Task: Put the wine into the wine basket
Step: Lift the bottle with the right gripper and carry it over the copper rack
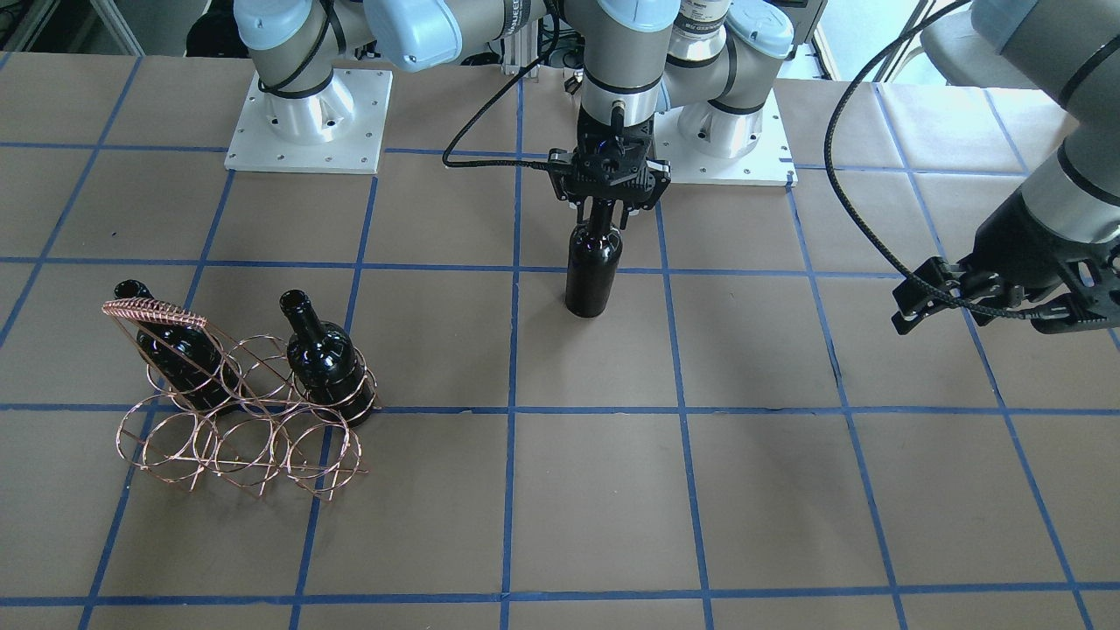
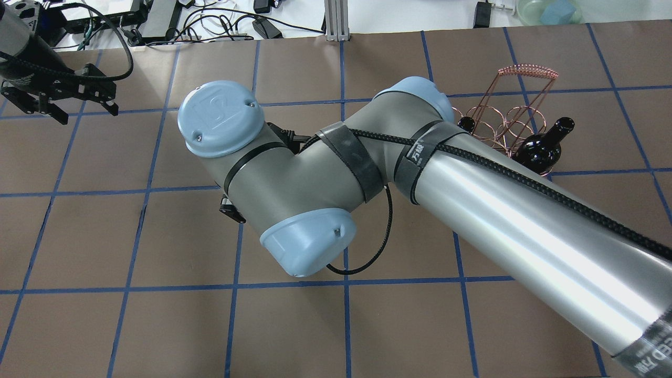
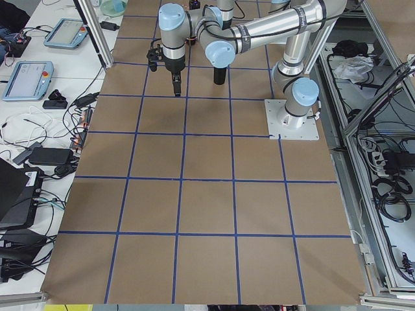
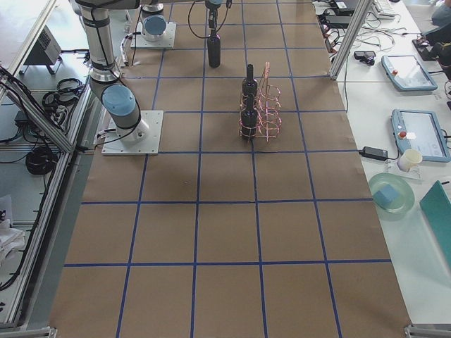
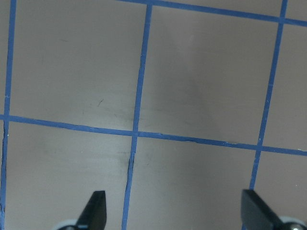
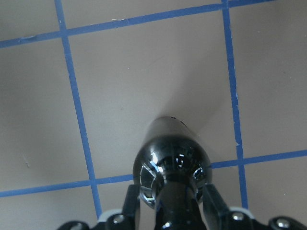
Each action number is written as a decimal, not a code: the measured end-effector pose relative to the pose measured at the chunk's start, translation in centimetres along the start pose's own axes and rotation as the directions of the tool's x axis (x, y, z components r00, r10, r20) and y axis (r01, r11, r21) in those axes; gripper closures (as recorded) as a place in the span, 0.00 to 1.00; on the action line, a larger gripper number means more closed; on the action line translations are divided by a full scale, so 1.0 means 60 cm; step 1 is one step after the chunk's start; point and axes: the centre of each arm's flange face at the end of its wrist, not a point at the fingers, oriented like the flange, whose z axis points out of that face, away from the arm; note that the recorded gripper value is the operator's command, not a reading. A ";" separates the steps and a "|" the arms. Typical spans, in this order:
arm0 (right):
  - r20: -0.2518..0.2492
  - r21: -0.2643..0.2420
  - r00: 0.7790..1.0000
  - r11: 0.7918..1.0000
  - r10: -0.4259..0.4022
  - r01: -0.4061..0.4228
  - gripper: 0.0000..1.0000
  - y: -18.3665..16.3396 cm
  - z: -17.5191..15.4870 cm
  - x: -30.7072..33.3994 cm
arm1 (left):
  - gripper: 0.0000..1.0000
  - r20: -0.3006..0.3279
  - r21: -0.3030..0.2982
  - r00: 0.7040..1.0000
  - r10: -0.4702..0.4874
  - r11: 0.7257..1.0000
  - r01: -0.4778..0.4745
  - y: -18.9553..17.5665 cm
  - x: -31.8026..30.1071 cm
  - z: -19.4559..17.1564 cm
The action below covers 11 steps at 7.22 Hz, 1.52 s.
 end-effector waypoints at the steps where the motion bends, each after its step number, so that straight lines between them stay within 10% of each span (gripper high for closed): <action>1: 0.011 -0.006 1.000 1.000 -0.002 0.002 1.00 0.000 -0.003 -0.001 | 0.00 0.003 0.005 1.000 -0.001 1.000 0.001 -0.001 -0.001 -0.002; 6: -0.004 0.044 1.000 0.999 -0.001 0.001 1.00 -0.021 -0.099 0.070 | 0.00 0.015 0.028 1.000 -0.005 1.000 0.005 -0.003 -0.006 -0.008; 11: -0.126 0.093 0.991 0.995 0.049 -0.037 1.00 -0.105 -0.303 0.417 | 0.00 0.034 0.018 0.999 -0.025 1.000 0.024 -0.003 -0.029 -0.003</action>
